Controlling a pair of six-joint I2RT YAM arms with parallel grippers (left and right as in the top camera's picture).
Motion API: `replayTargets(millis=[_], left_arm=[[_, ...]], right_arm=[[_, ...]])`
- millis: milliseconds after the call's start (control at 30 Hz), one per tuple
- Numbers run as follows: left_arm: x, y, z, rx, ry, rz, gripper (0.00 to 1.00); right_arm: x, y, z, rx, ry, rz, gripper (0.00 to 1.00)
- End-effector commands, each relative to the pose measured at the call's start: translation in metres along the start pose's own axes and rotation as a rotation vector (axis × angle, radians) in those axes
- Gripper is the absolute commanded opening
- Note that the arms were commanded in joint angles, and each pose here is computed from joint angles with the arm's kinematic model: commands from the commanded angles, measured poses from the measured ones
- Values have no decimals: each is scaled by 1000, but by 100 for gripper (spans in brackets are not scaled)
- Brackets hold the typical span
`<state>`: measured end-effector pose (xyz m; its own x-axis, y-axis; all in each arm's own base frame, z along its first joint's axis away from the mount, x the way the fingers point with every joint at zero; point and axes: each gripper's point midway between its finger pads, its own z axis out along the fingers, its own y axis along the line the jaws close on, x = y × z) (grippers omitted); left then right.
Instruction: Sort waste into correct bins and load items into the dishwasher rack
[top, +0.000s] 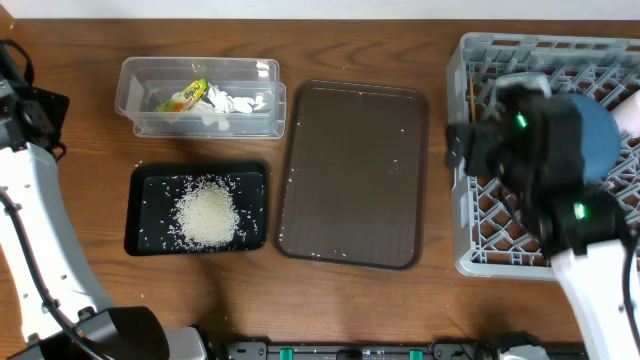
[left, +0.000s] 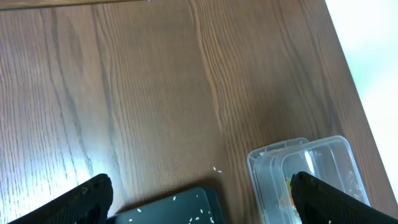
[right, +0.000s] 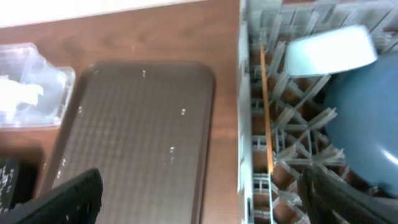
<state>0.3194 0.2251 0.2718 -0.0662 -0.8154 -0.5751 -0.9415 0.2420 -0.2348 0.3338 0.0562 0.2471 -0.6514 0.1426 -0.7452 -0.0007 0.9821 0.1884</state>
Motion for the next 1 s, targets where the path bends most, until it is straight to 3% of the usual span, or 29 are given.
replayTargets(millis=[0,200,533,967], left_arm=[[0,2,1,-8,-3,-1,93],[0,2,1,-8,-3,-1,93],[0,2,1,-8,-3,-1,93],[0,2,1,-8,-3,-1,93]], right_arm=[[28,-12,5,-46,-78,-8,99],[73,-35,16,-49,-246,9,99],[106,-53,6,-91,-564,4,99],[125,-69,-3,-31,-563,11,99]])
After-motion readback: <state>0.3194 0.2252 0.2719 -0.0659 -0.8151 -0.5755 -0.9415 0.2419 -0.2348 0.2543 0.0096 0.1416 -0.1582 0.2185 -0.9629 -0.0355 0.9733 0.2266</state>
